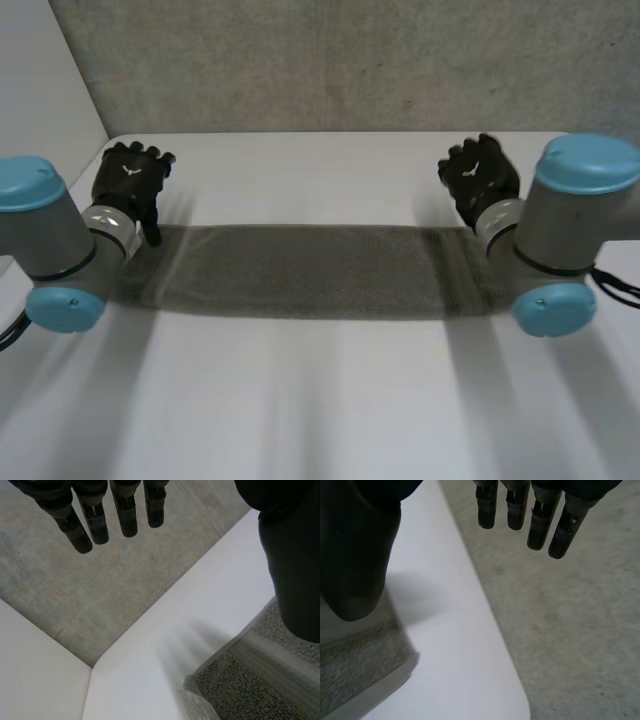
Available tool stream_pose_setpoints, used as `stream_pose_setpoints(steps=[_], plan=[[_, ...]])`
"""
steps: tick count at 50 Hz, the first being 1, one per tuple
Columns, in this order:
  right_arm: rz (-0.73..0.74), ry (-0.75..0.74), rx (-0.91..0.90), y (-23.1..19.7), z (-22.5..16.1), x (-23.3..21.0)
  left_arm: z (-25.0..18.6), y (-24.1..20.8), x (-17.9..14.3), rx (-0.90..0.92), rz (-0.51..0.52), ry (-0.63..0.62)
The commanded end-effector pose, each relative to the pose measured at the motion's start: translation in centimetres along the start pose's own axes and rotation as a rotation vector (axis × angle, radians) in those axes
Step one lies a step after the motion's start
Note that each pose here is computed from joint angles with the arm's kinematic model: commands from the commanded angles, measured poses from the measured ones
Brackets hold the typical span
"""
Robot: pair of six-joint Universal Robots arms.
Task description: Fold the towel.
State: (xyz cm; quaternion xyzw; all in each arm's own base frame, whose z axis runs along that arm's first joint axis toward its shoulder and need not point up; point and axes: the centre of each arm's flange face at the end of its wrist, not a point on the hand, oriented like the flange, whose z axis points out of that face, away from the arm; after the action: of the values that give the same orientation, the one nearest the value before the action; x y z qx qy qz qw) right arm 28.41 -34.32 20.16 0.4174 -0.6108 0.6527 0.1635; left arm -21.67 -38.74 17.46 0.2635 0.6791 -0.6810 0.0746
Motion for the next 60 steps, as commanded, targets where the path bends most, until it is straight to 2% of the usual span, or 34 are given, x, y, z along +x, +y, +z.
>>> stream_pose_setpoints(steps=[1, 6, 9, 11, 19, 22, 30, 43, 60], plan=[[0.072, 0.025, 0.022, -1.9, -3.9, 2.7, -2.9, -1.8, -1.1, 0.011, -0.089, -0.002], [0.073, -0.108, -0.066, -0.9, -8.2, 1.5, -7.0, -3.0, -0.6, 0.047, -0.175, 0.100], [0.084, -0.150, -0.089, -0.5, -9.0, 0.9, -7.9, -3.1, -0.6, 0.054, -0.189, 0.127], [0.128, -0.214, -0.122, 0.3, -10.1, -0.1, -9.2, -3.2, -0.7, 0.057, -0.233, 0.174], [0.291, -0.239, -0.212, 4.5, -9.4, 0.6, -10.5, -3.2, -0.5, 0.077, -0.388, 0.191], [0.323, -0.255, -0.199, 5.4, -8.8, 0.6, -10.3, -3.0, -0.5, 0.086, -0.408, 0.184], [0.329, -0.248, -0.213, 8.4, -7.1, -0.7, -10.6, -2.1, -0.2, 0.065, -0.415, 0.186], [0.317, -0.218, -0.192, 9.2, -6.0, -1.3, -10.6, -1.8, -0.1, 0.072, -0.410, 0.182], [0.271, -0.219, -0.250, 11.2, -4.5, -2.5, -10.9, -1.5, 0.2, 0.059, -0.407, 0.189]])
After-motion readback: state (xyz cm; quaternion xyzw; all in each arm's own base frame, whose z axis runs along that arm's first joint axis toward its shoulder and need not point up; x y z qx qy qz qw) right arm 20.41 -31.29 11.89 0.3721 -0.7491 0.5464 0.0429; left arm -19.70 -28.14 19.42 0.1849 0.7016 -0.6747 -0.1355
